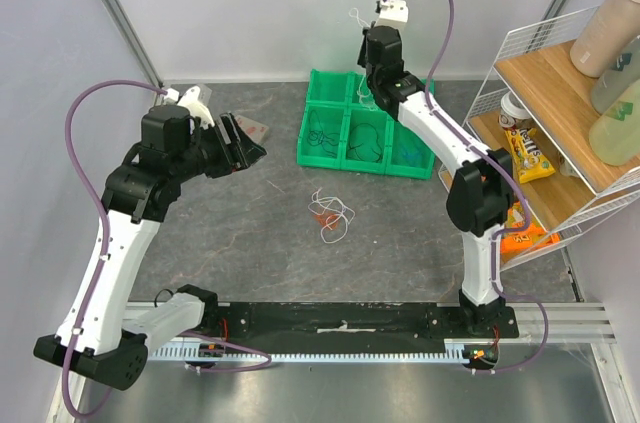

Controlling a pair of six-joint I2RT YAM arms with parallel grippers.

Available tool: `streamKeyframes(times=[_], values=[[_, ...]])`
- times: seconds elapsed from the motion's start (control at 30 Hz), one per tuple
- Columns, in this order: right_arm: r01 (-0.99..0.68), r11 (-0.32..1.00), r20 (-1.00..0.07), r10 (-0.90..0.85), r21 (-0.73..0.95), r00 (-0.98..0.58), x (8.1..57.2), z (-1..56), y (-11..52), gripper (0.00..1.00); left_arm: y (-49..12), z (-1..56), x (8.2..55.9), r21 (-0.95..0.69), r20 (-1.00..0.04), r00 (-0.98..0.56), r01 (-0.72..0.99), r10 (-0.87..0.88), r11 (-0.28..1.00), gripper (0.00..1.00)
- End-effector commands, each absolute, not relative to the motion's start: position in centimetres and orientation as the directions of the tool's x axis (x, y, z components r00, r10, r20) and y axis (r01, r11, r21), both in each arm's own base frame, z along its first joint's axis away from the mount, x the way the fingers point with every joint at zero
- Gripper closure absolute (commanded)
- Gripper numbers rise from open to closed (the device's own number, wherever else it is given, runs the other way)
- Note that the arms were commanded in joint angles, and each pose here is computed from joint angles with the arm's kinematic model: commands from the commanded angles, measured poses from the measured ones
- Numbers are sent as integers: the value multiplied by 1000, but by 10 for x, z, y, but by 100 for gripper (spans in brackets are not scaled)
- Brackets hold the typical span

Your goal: Untangle the cables

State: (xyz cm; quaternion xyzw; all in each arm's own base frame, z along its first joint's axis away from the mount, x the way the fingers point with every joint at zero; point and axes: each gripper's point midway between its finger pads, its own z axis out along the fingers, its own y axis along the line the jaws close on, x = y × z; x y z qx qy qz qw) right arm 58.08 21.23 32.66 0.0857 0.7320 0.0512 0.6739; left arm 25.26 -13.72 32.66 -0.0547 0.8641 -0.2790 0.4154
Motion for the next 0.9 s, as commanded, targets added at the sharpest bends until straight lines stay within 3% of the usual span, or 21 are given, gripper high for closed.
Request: streamKeyframes(times=[0.0,0.37,0.53,0.67,0.87], values=[[121,971,-977,211,206,-29,603,324,194,100,-134,331,252,-479,-733,-626,196,-267,855,29],[151,981,-928,169,124,-333,631,175,181,100,-137,319,252,-475,-705,-668,198,-237,857,30],[155,982,-896,167,111,-412,637,144,175,100,-144,317,250,-494,-683,-696,215,-222,842,32],[72,986,-912,165,148,-377,654,163,183,100,-147,319,250,-499,-679,-702,229,-213,836,33],[51,973,-948,233,227,-215,665,236,182,100,-148,321,251,-508,-674,-703,221,-225,832,34]])
